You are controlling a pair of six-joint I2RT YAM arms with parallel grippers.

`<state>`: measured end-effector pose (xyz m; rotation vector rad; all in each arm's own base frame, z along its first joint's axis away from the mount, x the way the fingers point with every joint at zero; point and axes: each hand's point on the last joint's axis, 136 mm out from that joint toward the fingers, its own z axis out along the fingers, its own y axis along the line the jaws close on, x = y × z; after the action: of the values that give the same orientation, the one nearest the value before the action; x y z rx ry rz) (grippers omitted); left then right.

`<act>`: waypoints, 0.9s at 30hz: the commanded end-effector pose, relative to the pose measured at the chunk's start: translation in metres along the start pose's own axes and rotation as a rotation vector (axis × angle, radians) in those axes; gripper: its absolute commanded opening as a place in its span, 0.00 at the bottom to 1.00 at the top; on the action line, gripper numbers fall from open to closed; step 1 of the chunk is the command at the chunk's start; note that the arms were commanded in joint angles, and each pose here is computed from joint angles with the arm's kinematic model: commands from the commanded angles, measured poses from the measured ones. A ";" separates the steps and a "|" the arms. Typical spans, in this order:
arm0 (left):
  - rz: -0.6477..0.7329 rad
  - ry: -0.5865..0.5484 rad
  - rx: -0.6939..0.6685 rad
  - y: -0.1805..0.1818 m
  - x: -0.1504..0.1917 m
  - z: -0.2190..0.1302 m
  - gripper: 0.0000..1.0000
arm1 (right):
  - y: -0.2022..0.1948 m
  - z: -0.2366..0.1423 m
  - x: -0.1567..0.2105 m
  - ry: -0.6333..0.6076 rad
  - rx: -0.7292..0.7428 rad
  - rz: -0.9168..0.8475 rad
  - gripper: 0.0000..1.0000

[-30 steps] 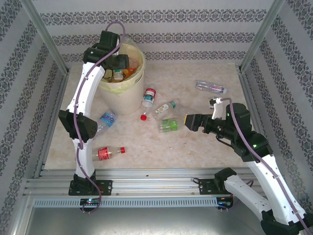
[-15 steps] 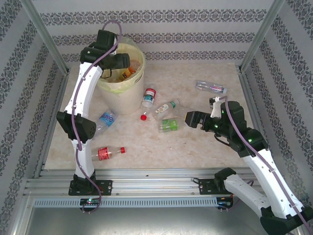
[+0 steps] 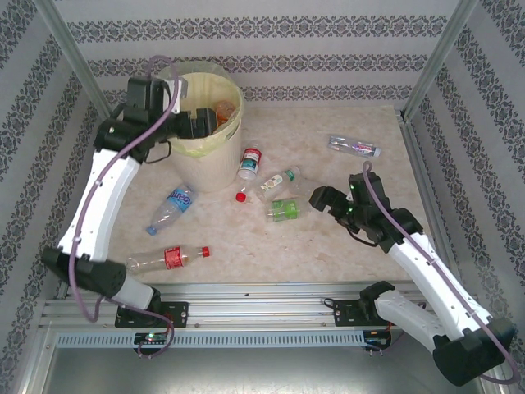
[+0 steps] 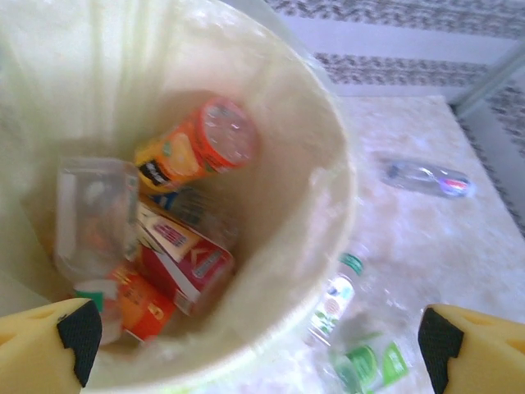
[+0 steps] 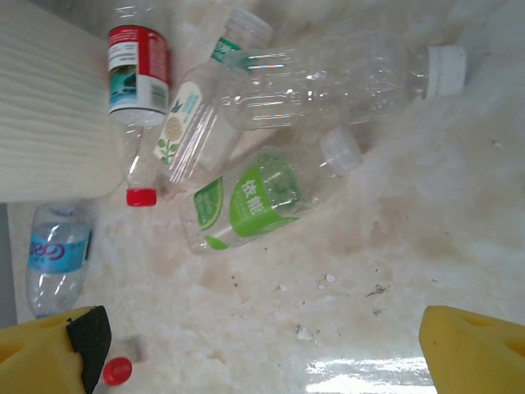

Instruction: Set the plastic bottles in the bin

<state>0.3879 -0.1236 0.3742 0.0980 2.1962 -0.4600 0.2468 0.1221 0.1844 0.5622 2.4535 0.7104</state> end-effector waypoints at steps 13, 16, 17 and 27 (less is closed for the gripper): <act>0.206 0.077 0.416 -0.113 0.136 -0.013 1.00 | -0.004 0.063 0.001 0.038 0.079 0.193 0.92; 0.220 0.106 0.410 -0.118 0.158 -0.005 1.00 | -0.001 0.076 0.003 0.050 0.077 0.227 0.92; 0.223 0.111 0.408 -0.120 0.164 -0.003 1.00 | -0.001 0.080 0.003 0.053 0.080 0.235 0.92; 0.176 0.166 0.449 -0.134 0.205 0.012 1.00 | 0.003 0.116 0.010 0.072 0.115 0.263 0.95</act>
<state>0.2369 -0.2609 0.2312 0.6234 2.2637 -0.8140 0.2912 0.1663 0.0923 0.9053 2.5855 0.6860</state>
